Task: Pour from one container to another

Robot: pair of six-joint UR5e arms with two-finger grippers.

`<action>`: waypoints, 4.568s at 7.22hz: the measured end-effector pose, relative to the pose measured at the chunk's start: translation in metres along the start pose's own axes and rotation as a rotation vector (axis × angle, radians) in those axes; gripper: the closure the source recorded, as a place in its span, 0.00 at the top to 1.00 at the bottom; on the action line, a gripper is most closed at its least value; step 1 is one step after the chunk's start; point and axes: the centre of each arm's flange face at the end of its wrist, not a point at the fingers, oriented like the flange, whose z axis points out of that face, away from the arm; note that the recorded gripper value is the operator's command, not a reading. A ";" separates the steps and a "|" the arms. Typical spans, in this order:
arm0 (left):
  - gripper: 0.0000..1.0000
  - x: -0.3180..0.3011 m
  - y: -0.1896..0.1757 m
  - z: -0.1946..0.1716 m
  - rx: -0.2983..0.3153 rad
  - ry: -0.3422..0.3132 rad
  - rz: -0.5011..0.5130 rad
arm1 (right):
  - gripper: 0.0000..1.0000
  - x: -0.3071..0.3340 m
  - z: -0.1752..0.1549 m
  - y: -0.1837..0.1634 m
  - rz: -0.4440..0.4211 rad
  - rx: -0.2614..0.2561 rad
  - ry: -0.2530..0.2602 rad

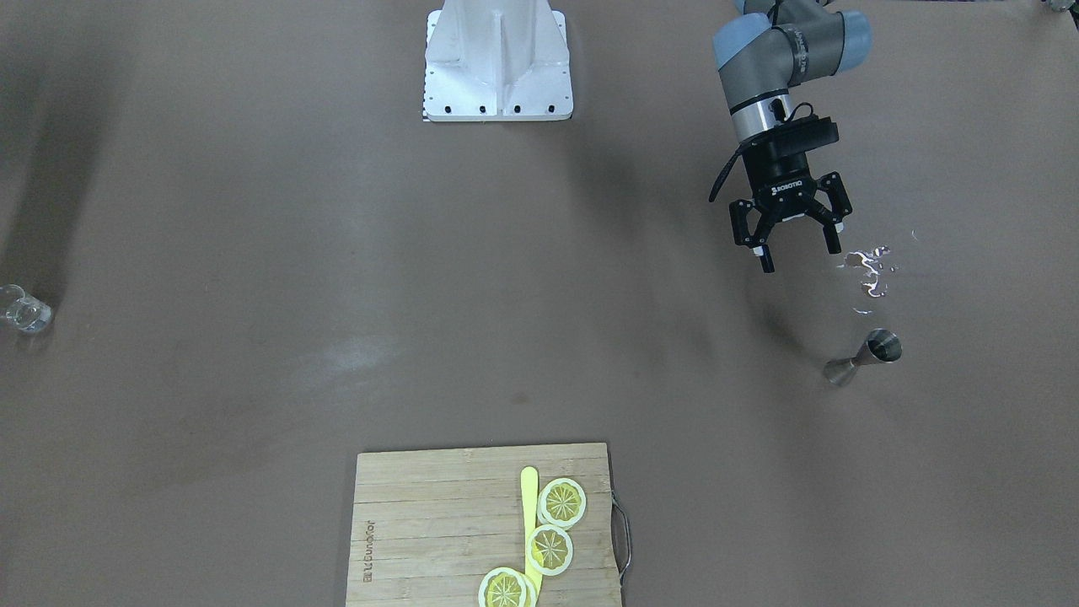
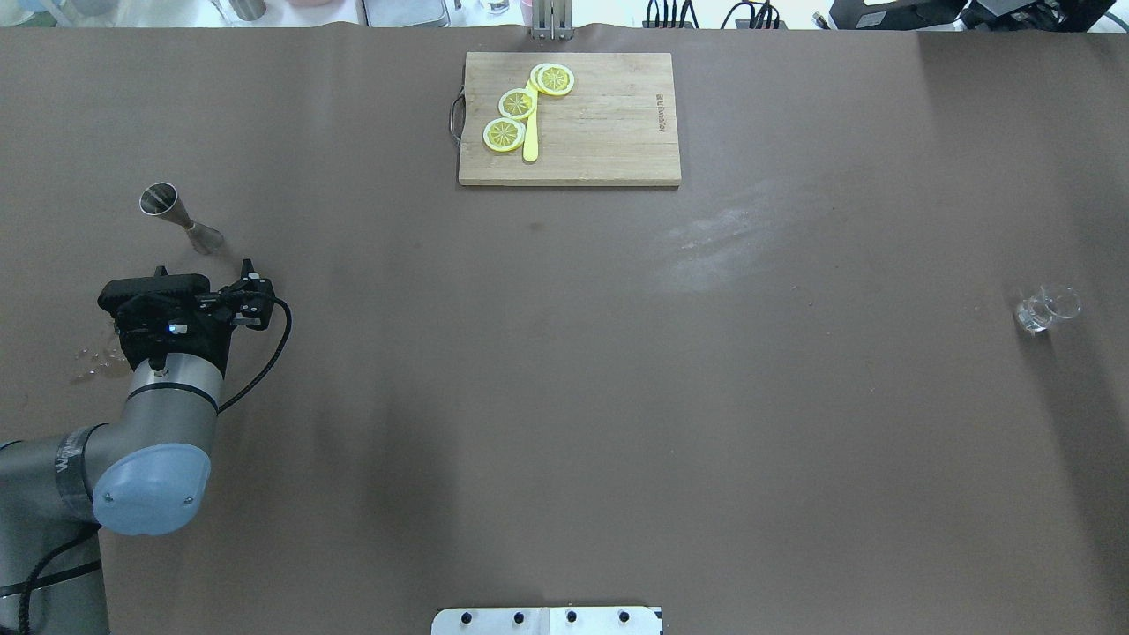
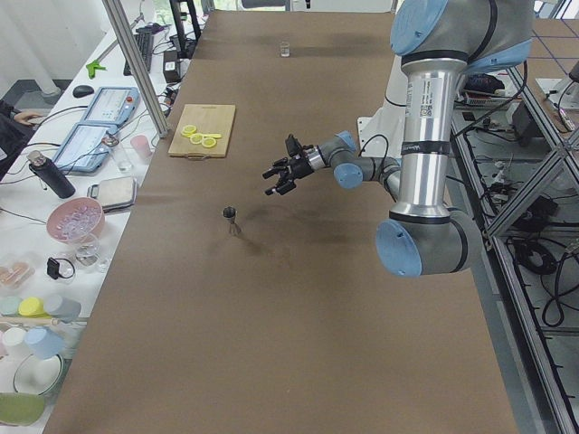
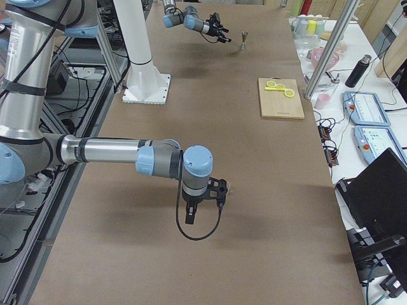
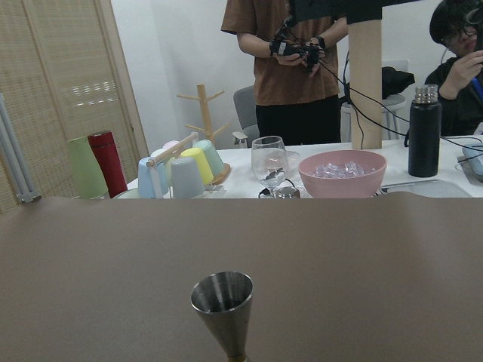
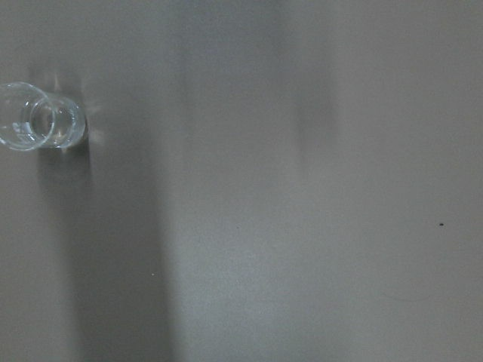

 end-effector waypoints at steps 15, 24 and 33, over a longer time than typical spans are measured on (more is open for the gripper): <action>0.96 -0.047 -0.163 0.033 -0.320 0.611 0.709 | 1.00 -0.001 0.001 0.003 0.009 -0.006 -0.039; 0.97 -0.319 -0.183 0.098 -0.639 0.732 0.536 | 1.00 -0.004 0.002 0.007 0.013 -0.008 -0.074; 0.98 -0.449 -0.141 0.086 -0.908 0.531 0.178 | 1.00 -0.005 0.002 0.008 0.014 -0.008 -0.085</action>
